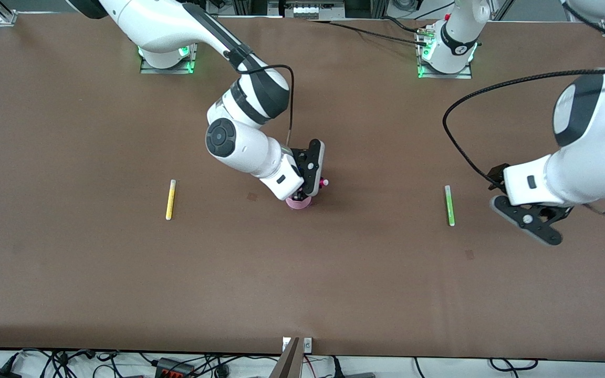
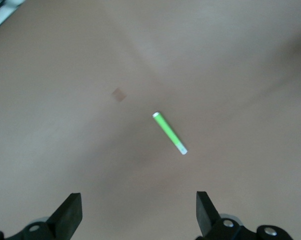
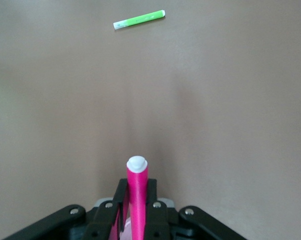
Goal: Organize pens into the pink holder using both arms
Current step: 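Withdraw the left gripper while the right gripper carries the pink marker to the cup, then lower the pink marker into the pink cup with the right gripper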
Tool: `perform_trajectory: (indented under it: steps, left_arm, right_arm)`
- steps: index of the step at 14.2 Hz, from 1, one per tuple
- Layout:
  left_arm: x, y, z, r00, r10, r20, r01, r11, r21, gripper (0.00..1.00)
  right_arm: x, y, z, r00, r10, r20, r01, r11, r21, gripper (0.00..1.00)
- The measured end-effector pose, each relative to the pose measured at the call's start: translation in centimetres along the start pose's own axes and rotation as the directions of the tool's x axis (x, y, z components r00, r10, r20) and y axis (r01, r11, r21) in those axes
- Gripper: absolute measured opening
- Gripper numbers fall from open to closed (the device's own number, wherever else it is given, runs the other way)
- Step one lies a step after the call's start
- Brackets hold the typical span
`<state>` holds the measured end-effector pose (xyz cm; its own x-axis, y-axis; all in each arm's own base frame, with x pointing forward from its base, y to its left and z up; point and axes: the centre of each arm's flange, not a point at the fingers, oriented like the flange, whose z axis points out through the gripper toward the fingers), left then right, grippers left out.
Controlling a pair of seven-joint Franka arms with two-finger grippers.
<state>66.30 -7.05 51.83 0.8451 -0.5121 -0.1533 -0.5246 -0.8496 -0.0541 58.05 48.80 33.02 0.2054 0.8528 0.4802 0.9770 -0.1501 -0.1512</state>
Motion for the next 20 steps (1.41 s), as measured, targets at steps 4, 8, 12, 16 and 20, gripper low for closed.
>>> perform_trajectory:
  steps: [4,8,12,16,20]
  left_arm:
    - [-6.1,-3.7,-0.7,0.933,-0.35,-0.089,0.34,0.934,-0.107,1.0]
    - [-10.8,-2.9,-3.2,0.877,-0.467,-0.111,0.456,0.883,-0.111,1.0]
    - [-12.3,-3.2,-4.2,0.859,-0.494,-0.136,0.482,0.869,-0.112,1.0]
    - [-12.5,-3.2,-4.0,0.859,-0.497,-0.121,0.486,0.867,-0.114,1.0]
    - [-12.8,-2.5,-4.0,0.859,-0.506,-0.083,0.496,0.861,-0.117,1.0]
  right_arm:
    - [0.1,-0.6,1.5,0.999,-0.022,0.027,0.022,1.0,-0.007,0.17]
    - [-0.2,-0.4,1.5,0.999,-0.022,0.036,0.023,1.0,-0.013,0.17]
    - [-0.6,0.0,1.7,0.999,0.005,0.042,-0.005,1.0,-0.016,0.17]
    - [-1.2,0.1,2.7,0.997,-0.006,0.076,0.008,1.0,-0.024,0.17]
    - [-2.0,0.8,2.8,0.995,-0.004,0.097,0.007,0.999,-0.039,0.17]
